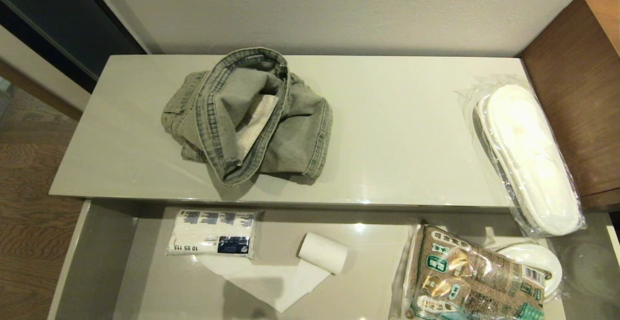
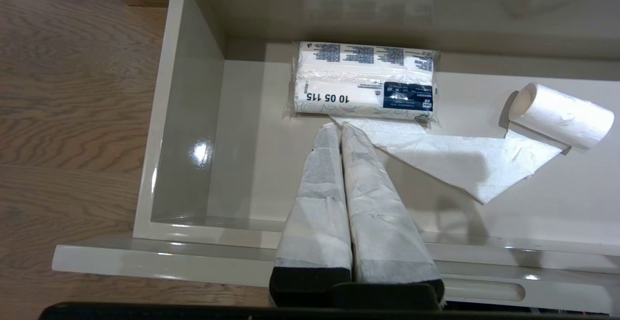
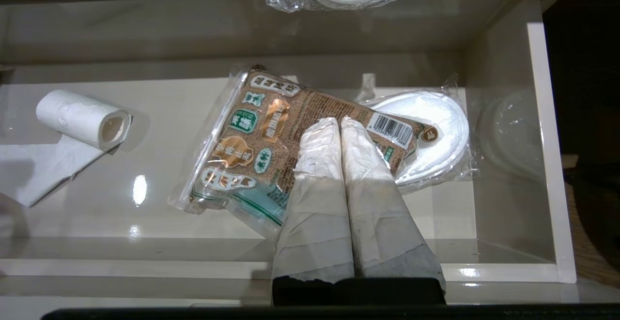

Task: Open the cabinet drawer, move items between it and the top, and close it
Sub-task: Close the drawer

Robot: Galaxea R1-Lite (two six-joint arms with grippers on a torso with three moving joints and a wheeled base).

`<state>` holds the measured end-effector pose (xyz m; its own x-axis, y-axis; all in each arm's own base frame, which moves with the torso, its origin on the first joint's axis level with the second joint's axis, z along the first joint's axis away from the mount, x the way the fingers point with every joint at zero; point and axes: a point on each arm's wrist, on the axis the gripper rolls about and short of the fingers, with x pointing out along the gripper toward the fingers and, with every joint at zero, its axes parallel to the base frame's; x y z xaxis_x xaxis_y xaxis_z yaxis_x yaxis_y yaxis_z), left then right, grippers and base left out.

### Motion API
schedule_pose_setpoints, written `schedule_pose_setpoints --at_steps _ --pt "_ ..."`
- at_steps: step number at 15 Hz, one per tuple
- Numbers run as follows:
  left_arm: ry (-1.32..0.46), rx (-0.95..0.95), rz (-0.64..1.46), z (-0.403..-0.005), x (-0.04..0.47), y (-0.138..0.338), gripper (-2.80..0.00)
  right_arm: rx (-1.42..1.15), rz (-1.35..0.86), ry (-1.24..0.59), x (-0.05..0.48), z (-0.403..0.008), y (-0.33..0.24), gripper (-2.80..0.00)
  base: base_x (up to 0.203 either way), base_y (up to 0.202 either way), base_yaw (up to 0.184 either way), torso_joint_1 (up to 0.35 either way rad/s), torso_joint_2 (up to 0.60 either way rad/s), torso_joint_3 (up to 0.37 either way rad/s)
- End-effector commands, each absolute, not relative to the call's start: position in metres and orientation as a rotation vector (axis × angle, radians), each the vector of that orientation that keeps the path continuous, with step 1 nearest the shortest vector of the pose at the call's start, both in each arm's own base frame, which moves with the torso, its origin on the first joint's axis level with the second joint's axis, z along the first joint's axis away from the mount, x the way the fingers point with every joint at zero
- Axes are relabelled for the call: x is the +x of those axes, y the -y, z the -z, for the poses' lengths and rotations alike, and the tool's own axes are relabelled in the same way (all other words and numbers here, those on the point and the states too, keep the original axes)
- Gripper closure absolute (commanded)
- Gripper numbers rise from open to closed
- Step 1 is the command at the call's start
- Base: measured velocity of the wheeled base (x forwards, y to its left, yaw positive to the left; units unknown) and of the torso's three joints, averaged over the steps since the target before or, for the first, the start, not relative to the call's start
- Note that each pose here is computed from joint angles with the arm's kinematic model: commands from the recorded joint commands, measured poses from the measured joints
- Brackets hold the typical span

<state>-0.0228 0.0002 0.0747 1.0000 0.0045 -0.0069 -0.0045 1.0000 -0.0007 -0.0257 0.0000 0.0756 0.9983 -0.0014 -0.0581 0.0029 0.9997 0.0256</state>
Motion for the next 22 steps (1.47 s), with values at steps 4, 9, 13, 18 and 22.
schedule_pose_setpoints --at_steps 4,9,13,18,22 --pt "-0.009 -0.001 -0.005 -0.0743 -0.0227 -0.0002 0.0 0.026 0.002 -0.057 -0.0259 -0.0756 0.0 0.0 0.0 0.0 0.0 0.0 0.0 0.0" --pt "-0.009 0.0 -0.005 -0.0743 -0.0227 -0.0002 0.0 0.026 0.002 -0.057 -0.0259 -0.0756 0.0 0.0 0.0 0.0 0.0 0.0 0.0 0.0" --pt "-0.009 -0.001 -0.005 -0.0743 -0.0227 -0.0002 0.0 0.026 0.002 -0.057 -0.0259 -0.0756 0.0 0.0 0.0 0.0 0.0 0.0 0.0 0.0" --pt "-0.009 -0.001 -0.005 -0.0743 -0.0227 -0.0002 0.0 0.026 0.002 -0.057 -0.0259 -0.0756 0.0 0.0 0.0 0.0 0.0 0.0 0.0 0.0" --pt "-0.009 0.0 -0.005 -0.0743 -0.0227 -0.0002 0.0 0.026 0.002 -0.057 -0.0259 -0.0756 0.0 0.0 0.0 0.0 0.0 0.0 0.0 0.0"
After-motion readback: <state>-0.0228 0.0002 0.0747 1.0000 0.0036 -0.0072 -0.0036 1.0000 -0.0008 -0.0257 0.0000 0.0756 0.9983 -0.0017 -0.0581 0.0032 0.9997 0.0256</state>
